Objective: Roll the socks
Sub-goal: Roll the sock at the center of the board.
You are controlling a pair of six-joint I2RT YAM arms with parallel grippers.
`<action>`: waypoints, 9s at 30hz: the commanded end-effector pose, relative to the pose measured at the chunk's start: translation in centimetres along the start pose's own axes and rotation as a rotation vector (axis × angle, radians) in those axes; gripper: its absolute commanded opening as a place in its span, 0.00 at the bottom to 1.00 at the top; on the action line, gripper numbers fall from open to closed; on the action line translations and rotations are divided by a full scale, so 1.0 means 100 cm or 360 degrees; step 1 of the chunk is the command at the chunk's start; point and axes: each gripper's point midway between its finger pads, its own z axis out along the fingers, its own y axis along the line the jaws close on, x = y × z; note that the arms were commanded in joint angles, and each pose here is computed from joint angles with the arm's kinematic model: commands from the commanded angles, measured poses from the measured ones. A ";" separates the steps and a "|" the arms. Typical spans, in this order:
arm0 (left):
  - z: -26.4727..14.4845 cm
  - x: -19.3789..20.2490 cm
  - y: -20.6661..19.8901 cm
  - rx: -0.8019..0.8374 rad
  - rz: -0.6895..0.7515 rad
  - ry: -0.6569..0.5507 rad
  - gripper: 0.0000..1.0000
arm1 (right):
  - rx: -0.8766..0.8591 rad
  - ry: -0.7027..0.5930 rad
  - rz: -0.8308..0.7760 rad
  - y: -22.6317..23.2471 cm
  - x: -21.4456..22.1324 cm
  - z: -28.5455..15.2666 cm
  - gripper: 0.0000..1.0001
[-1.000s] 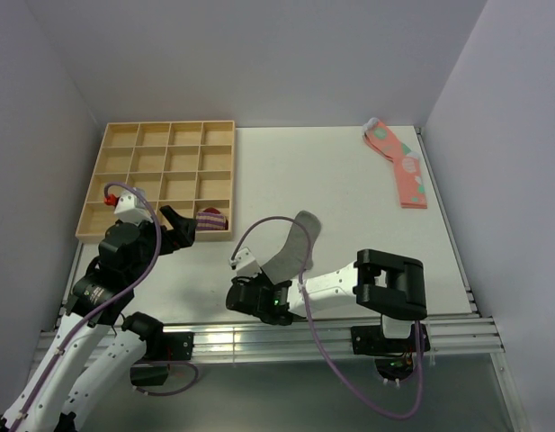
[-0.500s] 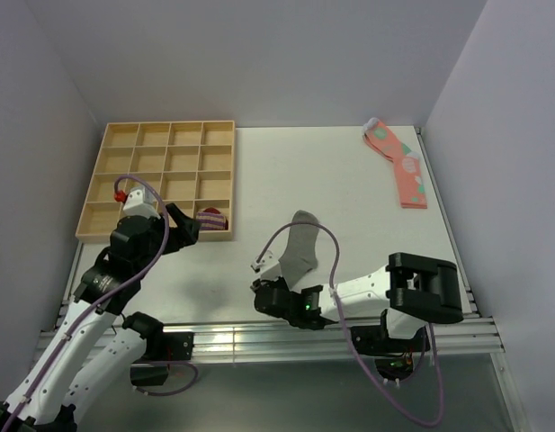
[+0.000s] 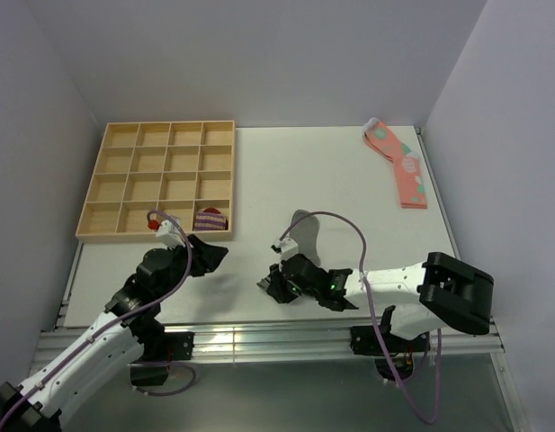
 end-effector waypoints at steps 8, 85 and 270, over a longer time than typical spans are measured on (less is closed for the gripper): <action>0.018 0.035 -0.061 0.0516 0.0129 -0.0088 0.53 | -0.0277 0.0183 0.0274 -0.003 -0.002 -0.011 0.28; 0.091 0.208 -0.054 0.0315 0.0826 0.0595 0.00 | -0.0151 -0.0008 0.0781 -0.094 -0.015 -0.041 0.51; 0.051 0.193 -0.025 -0.0415 0.0837 0.1231 0.00 | -0.0199 -0.0553 0.0037 -0.003 -0.011 -0.037 0.46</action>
